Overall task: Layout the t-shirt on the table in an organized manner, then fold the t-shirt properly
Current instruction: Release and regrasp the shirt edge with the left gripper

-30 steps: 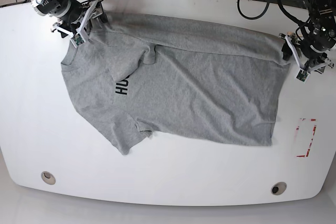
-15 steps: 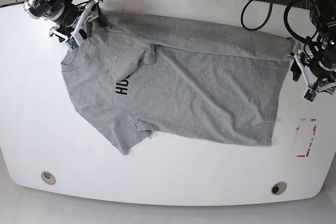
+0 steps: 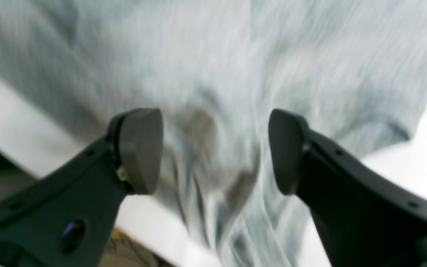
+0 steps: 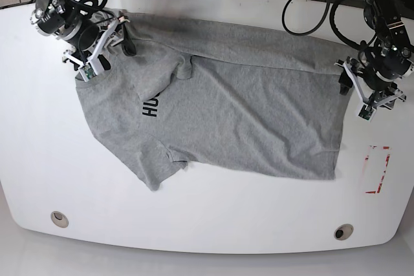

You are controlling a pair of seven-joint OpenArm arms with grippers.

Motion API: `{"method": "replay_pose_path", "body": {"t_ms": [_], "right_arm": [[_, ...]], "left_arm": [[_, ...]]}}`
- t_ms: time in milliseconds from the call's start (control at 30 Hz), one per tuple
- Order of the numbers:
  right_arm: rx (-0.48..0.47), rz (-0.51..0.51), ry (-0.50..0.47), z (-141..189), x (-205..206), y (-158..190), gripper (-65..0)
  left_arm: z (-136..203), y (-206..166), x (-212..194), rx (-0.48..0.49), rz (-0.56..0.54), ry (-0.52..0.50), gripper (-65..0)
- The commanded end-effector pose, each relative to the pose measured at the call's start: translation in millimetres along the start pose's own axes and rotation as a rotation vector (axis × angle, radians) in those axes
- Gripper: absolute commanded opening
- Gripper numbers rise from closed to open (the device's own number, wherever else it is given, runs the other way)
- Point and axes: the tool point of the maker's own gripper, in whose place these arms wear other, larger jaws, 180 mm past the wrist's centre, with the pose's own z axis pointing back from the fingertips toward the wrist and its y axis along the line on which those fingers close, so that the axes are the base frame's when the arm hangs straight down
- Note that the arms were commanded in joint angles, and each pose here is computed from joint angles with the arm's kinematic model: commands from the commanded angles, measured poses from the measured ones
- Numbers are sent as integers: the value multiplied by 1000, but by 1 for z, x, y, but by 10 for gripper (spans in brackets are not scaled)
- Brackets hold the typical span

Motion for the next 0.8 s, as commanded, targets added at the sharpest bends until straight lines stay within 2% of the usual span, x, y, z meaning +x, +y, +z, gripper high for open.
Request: {"method": "replay_pose_path", "body": {"t_ms": [0,67,133,200,267,433,533,767], "right_arm": [[11,0,-41,1,10,4,-228],[14,-8,-44,0,9,6,-233],[19,-18,-46,-1,8,9,-265],[22,-31,-40,-2,5,9,-331],[14,-38,-20,-5,-2,7,-425],[-40,-49,61,-13,-24,-2,-595],[-80,-39,117,-15,-38,-8,-599],[-130,-41,180,-21,-62,-22,-585]], "left_arm": [[6,11,8,34,-11,-28,-257],[4,5,7,23,5,-30,-278],[2,1,4,15,16,-24,-322],[2,-3,0,6,16,-27,-374],[2,-8,-3,-6,18,-46,-426],[-5,-19,-18,-41,31,-45,-508],[-15,-19,-33,-46,46,1,-528],[-29,-22,-55,-69,78,54,-528]]}}
